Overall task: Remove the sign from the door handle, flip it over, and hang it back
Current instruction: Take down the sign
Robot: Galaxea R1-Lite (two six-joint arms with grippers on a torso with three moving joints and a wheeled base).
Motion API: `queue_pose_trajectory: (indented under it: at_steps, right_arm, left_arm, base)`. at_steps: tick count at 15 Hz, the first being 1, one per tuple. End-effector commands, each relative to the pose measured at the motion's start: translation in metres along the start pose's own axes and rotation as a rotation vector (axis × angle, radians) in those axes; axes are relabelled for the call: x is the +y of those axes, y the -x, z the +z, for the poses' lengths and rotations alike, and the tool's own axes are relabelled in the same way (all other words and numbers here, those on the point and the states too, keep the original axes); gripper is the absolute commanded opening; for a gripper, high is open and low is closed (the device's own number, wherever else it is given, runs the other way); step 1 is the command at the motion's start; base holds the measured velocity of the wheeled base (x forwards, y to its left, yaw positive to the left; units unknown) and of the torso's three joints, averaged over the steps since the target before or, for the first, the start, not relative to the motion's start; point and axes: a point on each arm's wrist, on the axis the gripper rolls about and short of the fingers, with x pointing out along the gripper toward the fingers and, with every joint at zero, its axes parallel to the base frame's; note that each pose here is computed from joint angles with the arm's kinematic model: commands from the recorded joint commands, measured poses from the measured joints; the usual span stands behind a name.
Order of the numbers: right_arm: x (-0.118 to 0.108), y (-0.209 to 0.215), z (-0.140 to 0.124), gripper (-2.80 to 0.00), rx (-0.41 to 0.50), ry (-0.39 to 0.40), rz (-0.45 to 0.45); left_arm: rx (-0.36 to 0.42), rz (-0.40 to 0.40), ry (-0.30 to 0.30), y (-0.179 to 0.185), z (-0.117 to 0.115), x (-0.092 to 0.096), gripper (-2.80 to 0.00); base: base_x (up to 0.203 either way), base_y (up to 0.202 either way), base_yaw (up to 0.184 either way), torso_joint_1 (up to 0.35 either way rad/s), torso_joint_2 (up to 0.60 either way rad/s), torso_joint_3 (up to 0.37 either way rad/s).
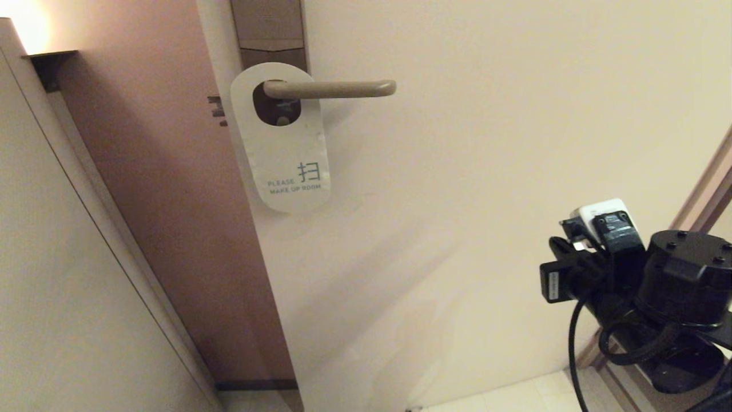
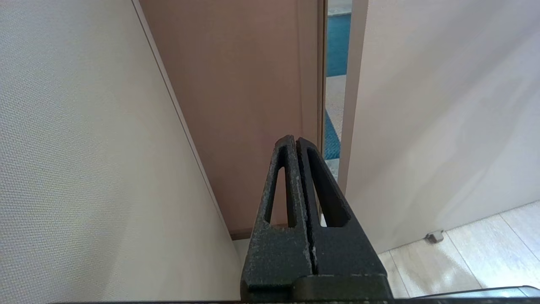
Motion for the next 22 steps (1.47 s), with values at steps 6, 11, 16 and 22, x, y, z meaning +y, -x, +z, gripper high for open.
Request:
queue_pose_trajectory:
  at_steps: [6,11,16,22]
  right_arm:
    - [-0.045,0.031,-0.018,-2.8,0.022,-0.022,-0.124]
    - [-0.071,0.07,-0.046,-2.8,0.058,-0.016,-0.195]
    - [-0.097,0.095,-0.053,-2.8,0.032,-0.062,-0.346]
    - [-0.102,0.115,-0.053,-2.8,-0.009,-0.072,-0.343]
  left_arm:
    - [0.001,0.0,0.0,0.0,0.0,0.0,-2.8]
    - [0.001,0.0,0.0,0.0,0.0,0.0,-2.8]
    - [0.001,0.0,0.0,0.0,0.0,0.0,-2.8]
    - [0.001,0.0,0.0,0.0,0.0,0.0,-2.8]
  base:
    - [0.0,0.0,0.0,0.0,0.0,0.0]
    - [0.0,0.0,0.0,0.0,0.0,0.0]
    - [0.0,0.0,0.0,0.0,0.0,0.0]
    - [0.0,0.0,0.0,0.0,0.0,0.0]
